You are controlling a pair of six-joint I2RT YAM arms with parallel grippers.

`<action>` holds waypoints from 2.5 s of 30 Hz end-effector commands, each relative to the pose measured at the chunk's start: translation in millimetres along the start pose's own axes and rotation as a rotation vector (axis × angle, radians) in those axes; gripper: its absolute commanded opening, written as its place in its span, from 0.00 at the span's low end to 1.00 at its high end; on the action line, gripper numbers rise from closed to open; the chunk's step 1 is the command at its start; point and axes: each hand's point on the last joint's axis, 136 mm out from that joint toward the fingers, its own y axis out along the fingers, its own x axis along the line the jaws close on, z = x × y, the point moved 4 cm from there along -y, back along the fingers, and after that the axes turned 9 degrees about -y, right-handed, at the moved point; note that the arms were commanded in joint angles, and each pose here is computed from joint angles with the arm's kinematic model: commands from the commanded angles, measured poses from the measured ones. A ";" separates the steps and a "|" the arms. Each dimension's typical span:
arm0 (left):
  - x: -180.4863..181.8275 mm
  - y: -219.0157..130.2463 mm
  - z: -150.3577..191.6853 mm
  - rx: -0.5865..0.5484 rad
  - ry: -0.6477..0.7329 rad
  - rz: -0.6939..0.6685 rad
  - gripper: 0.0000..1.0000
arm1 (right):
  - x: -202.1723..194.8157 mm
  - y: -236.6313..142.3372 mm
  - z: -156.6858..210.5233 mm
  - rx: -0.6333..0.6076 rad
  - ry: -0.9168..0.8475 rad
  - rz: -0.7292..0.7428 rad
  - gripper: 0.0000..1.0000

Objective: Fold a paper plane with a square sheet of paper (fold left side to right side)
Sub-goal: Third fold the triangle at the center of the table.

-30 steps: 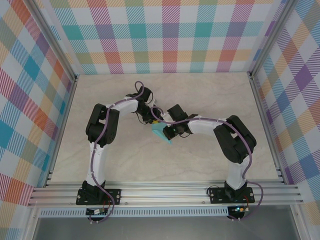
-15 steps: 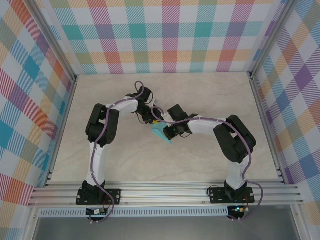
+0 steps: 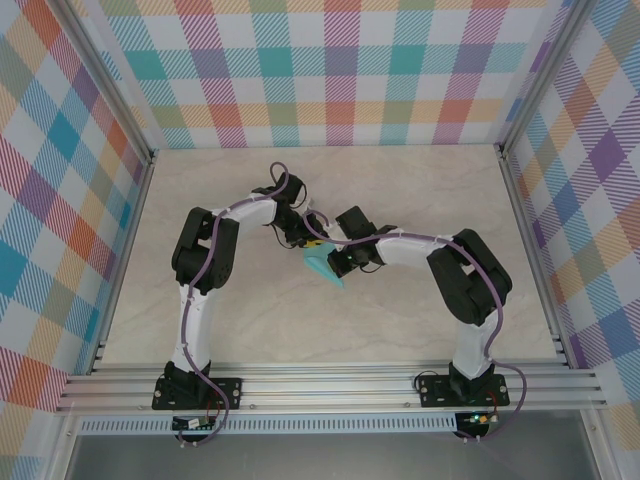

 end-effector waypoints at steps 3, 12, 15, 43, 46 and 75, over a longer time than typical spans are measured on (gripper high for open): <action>28.4 31.8 19.5 0.073 -0.020 -0.126 0.21 | -1.7 6.8 2.2 0.033 0.014 -0.014 0.00; 24.0 26.6 19.5 0.068 -0.006 -0.121 0.21 | -0.5 12.4 18.2 0.089 0.041 -0.026 0.00; 18.5 20.6 18.4 0.064 0.013 -0.120 0.22 | 1.3 12.9 25.4 0.114 0.053 -0.036 0.00; -8.9 -45.9 48.8 0.087 -0.006 0.139 0.20 | 10.5 12.0 29.5 0.128 0.032 -0.106 0.00; -7.1 -34.8 53.9 0.134 -0.018 0.142 0.19 | 10.2 12.7 29.7 0.130 0.034 -0.105 0.00; 56.2 7.2 71.3 0.166 -0.079 -0.089 0.17 | 7.3 8.1 22.1 0.116 0.054 -0.101 0.00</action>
